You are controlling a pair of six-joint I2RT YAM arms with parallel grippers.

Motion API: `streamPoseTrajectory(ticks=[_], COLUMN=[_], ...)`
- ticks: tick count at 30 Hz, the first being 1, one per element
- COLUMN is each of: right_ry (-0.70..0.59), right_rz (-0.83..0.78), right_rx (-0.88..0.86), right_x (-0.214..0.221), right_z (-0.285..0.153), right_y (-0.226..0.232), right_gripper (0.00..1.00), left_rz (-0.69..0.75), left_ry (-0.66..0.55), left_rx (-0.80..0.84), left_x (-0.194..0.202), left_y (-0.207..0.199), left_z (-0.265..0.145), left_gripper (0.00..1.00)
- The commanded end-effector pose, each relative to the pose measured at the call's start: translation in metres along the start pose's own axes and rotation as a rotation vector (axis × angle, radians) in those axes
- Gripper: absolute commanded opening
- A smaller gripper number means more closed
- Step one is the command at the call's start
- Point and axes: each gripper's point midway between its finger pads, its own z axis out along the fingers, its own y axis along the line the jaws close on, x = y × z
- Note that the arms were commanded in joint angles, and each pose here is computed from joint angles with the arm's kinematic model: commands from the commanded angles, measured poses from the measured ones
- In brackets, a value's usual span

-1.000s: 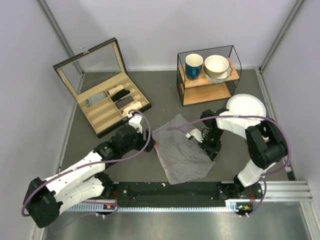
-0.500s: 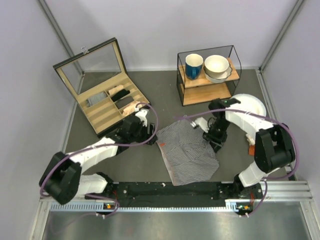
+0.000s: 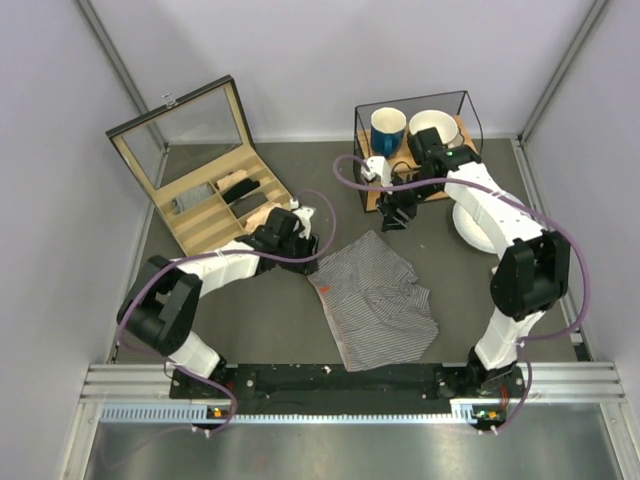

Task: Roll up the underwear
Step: Flatten out the underwear at the center of the board.

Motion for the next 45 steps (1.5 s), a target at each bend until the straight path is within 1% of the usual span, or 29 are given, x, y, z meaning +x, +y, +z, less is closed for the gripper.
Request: streamPoseTrajectory(ticks=[1, 2, 4, 6, 7, 8, 9, 11, 12, 13, 14, 16, 24, 29, 32, 36, 39, 42, 43, 45], right_ry=[-0.128, -0.093, -0.053, -0.039, -0.031, -0.011, 0.003, 0.043, 0.061, 0.084, 0.087, 0.115, 0.178, 0.211, 0.222, 0.254, 0.267, 0.278, 0.279, 0.276], right_rz=[-0.284, -0.303, -0.284, -0.283, -0.354, -0.386, -0.450, -0.488, -0.495, -0.498, -0.512, -0.521, -0.526, -0.521, -0.526, -0.532, -0.533, -0.528, -0.527, -0.519], right_rx=[0.029, 0.009, 0.010, -0.019, -0.027, -0.044, -0.049, -0.035, -0.045, -0.042, -0.030, -0.038, -0.047, -0.039, -0.040, -0.055, -0.068, -0.080, -0.086, -0.088], right_x=[-0.025, -0.013, -0.005, 0.002, 0.004, 0.012, 0.014, 0.015, 0.020, 0.024, 0.020, 0.025, 0.036, 0.045, 0.047, 0.055, 0.059, 0.064, 0.065, 0.065], right_z=[0.014, 0.028, 0.039, 0.051, 0.055, 0.062, 0.067, 0.074, 0.082, 0.086, 0.087, 0.098, 0.126, 0.136, 0.141, 0.147, 0.150, 0.150, 0.150, 0.150], right_y=[-0.016, -0.020, -0.030, -0.035, -0.036, -0.035, -0.037, -0.046, -0.050, -0.055, -0.061, -0.068, -0.083, -0.087, -0.087, -0.084, -0.079, -0.074, -0.072, -0.070], right_gripper=[0.66, 0.68, 0.68, 0.67, 0.66, 0.66, 0.66, 0.64, 0.63, 0.60, 0.59, 0.56, 0.50, 0.50, 0.51, 0.49, 0.42, 0.27, 0.18, 0.12], left_rz=[0.029, 0.031, 0.032, 0.032, 0.028, 0.028, 0.021, 0.003, -0.003, -0.017, -0.023, -0.036, -0.060, -0.067, -0.072, -0.082, -0.086, -0.091, -0.092, -0.094], left_ry=[0.071, 0.085, 0.097, 0.111, 0.115, 0.119, 0.122, 0.129, 0.125, 0.124, 0.124, 0.121, 0.108, 0.110, 0.109, 0.097, 0.087, 0.084, 0.084, 0.081], left_rx=[0.030, 0.033, 0.031, 0.030, 0.028, 0.026, 0.031, 0.035, 0.036, 0.046, 0.052, 0.066, 0.093, 0.105, 0.106, 0.104, 0.104, 0.106, 0.107, 0.108], left_x=[0.011, 0.015, 0.018, 0.021, 0.022, 0.024, 0.025, 0.027, 0.027, 0.027, 0.028, 0.027, 0.026, 0.027, 0.029, 0.027, 0.024, 0.024, 0.024, 0.023], left_y=[-0.002, -0.002, -0.001, 0.000, 0.001, 0.002, 0.002, 0.004, 0.005, 0.006, 0.006, 0.004, 0.003, 0.005, 0.006, 0.010, 0.012, 0.014, 0.014, 0.014], left_z=[0.003, 0.004, 0.005, 0.006, 0.006, 0.007, 0.007, 0.007, 0.008, 0.008, 0.008, 0.010, 0.013, 0.013, 0.012, 0.008, 0.006, 0.005, 0.004, 0.003], left_gripper=[0.52, 0.50, 0.49, 0.46, 0.45, 0.43, 0.37, 0.33, 0.29, 0.27, 0.26, 0.25, 0.25, 0.21, 0.20, 0.18, 0.16, 0.14, 0.13, 0.12])
